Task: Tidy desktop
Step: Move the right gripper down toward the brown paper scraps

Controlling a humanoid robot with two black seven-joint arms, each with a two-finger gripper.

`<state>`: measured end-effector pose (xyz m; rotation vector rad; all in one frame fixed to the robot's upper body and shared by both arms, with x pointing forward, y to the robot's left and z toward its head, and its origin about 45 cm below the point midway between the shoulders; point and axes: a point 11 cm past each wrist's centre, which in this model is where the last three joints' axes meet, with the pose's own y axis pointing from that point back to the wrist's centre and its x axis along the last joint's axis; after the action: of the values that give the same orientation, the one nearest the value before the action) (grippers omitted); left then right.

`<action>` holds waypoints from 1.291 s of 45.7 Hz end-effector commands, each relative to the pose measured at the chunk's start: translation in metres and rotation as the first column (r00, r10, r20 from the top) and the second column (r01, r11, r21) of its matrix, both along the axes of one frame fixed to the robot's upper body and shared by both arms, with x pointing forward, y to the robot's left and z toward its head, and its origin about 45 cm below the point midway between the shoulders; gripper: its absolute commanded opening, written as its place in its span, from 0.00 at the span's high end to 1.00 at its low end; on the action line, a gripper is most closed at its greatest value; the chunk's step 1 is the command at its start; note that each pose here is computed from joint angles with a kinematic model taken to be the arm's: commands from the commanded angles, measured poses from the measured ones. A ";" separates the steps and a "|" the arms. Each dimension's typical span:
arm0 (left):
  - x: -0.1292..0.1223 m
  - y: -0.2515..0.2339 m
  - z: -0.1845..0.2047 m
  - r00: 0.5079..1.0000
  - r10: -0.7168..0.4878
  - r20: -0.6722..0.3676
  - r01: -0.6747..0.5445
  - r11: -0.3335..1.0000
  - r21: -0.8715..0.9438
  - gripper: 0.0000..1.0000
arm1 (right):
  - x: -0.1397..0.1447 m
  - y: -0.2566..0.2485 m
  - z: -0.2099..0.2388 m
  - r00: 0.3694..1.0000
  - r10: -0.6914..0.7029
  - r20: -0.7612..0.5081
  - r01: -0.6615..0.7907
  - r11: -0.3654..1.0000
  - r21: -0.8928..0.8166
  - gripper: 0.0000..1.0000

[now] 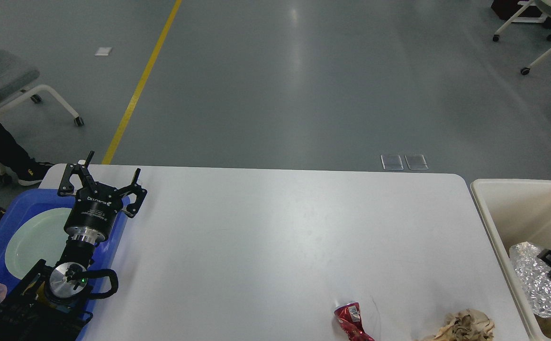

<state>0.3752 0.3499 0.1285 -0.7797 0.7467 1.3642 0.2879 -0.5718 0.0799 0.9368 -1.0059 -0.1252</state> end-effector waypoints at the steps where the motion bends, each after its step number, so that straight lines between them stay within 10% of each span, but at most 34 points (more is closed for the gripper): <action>1: 0.000 0.000 0.000 1.000 0.000 0.000 0.000 1.000 0.000 0.01 | 0.011 0.010 0.019 0.987 0.093 -0.132 -0.093 0.996 0.009 0.00; 27: -0.001 0.000 -0.001 1.000 0.000 -0.002 0.000 1.000 0.001 0.01 | 0.085 0.168 0.212 0.826 0.395 -0.402 -0.262 0.901 0.346 0.00; 50: -0.001 0.000 -0.001 1.000 0.002 -0.001 -0.002 1.000 0.000 0.01 | -0.004 0.276 0.300 0.644 0.631 -0.433 -0.361 0.749 0.555 0.00; 59: -0.001 0.000 -0.001 1.000 0.002 -0.001 -0.002 1.000 0.000 0.01 | -0.008 0.277 0.296 0.671 0.643 -0.369 -0.360 0.718 0.596 0.00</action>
<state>0.3746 0.3502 0.1280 -0.7798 0.7472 1.3658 0.2801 -0.2933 0.3774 1.4671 -0.0761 -0.1495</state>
